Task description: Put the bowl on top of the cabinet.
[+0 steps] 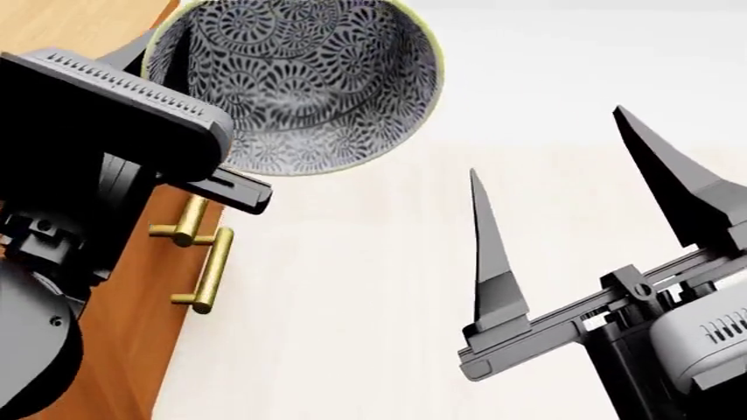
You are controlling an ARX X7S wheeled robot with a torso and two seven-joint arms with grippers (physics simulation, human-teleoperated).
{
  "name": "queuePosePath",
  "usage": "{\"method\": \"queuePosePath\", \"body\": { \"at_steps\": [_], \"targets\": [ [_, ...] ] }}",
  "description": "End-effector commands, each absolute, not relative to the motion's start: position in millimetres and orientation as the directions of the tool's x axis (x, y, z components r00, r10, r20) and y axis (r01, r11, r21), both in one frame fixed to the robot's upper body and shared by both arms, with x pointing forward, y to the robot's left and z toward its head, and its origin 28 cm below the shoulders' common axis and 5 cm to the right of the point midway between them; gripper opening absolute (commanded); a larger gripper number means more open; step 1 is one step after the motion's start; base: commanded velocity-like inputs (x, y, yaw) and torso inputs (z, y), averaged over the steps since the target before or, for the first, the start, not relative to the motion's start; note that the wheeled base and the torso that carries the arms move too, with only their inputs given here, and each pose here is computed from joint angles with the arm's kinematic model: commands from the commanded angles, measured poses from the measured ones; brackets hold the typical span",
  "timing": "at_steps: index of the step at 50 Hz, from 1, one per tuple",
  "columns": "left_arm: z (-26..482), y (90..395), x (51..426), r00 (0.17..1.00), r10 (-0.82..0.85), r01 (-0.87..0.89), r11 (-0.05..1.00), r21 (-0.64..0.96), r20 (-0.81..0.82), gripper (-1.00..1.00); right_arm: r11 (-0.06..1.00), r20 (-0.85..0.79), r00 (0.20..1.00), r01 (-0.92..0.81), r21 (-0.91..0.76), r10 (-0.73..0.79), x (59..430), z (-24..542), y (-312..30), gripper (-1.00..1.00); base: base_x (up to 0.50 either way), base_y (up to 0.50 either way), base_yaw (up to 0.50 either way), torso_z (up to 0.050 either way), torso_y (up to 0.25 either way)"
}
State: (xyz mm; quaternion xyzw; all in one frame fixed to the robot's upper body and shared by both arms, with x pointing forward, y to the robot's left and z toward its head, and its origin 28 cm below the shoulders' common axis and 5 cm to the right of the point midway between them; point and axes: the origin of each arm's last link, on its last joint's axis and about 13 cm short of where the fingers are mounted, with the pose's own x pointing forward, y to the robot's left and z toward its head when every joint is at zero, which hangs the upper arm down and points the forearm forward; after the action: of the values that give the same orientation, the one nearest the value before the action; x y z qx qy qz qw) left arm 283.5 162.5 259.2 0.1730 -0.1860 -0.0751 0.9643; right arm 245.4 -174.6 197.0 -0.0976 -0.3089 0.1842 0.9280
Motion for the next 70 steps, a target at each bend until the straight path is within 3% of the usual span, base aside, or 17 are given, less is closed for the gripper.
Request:
{"method": "queuePosePath", "body": {
  "at_steps": [1, 22, 35, 48, 53, 70],
  "targets": [
    [286, 169, 301, 0.933, -0.128, -0.002, 0.932, 0.361, 0.335, -1.00, 0.924, 0.546, 0.747, -0.275, -0.265, 0.379, 244, 192, -180, 1.00, 0.00, 0.00, 0.00, 0.000, 0.000],
    [341, 157, 294, 0.939, -0.183, 0.054, 0.914, 0.401, 0.291, -1.00, 0.920, 0.530, 0.754, -0.279, -0.275, 0.387, 248, 188, -176, 1.00, 0.00, 0.00, 0.00, 0.000, 0.000],
    [384, 159, 288, 0.934, -0.208, 0.099, 0.933, 0.346, 0.292, -1.00, 0.915, 0.517, 0.758, -0.285, -0.286, 0.397, 252, 184, -173, 1.00, 0.00, 0.00, 0.00, 0.000, 0.000],
    [419, 176, 304, 0.966, -0.202, 0.195, 0.979, 0.056, 0.161, -1.00, 0.916, 0.514, 0.762, -0.281, -0.285, 0.393, 252, 183, -174, 1.00, 0.00, 0.00, 0.00, 0.000, 0.001],
    [423, 187, 320, 0.985, -0.156, 0.165, 0.974, -0.155, 0.069, -1.00, 0.917, 0.511, 0.765, -0.280, -0.285, 0.392, 253, 183, -174, 1.00, 0.00, 0.00, 0.00, 0.000, 0.000],
    [433, 220, 342, 1.000, -0.018, 0.024, 0.895, -0.445, 0.018, -1.00, 0.919, 0.513, 0.767, -0.272, -0.284, 0.385, 251, 185, -177, 1.00, 0.00, 0.00, 0.00, 0.000, 0.001]
  ]
}}
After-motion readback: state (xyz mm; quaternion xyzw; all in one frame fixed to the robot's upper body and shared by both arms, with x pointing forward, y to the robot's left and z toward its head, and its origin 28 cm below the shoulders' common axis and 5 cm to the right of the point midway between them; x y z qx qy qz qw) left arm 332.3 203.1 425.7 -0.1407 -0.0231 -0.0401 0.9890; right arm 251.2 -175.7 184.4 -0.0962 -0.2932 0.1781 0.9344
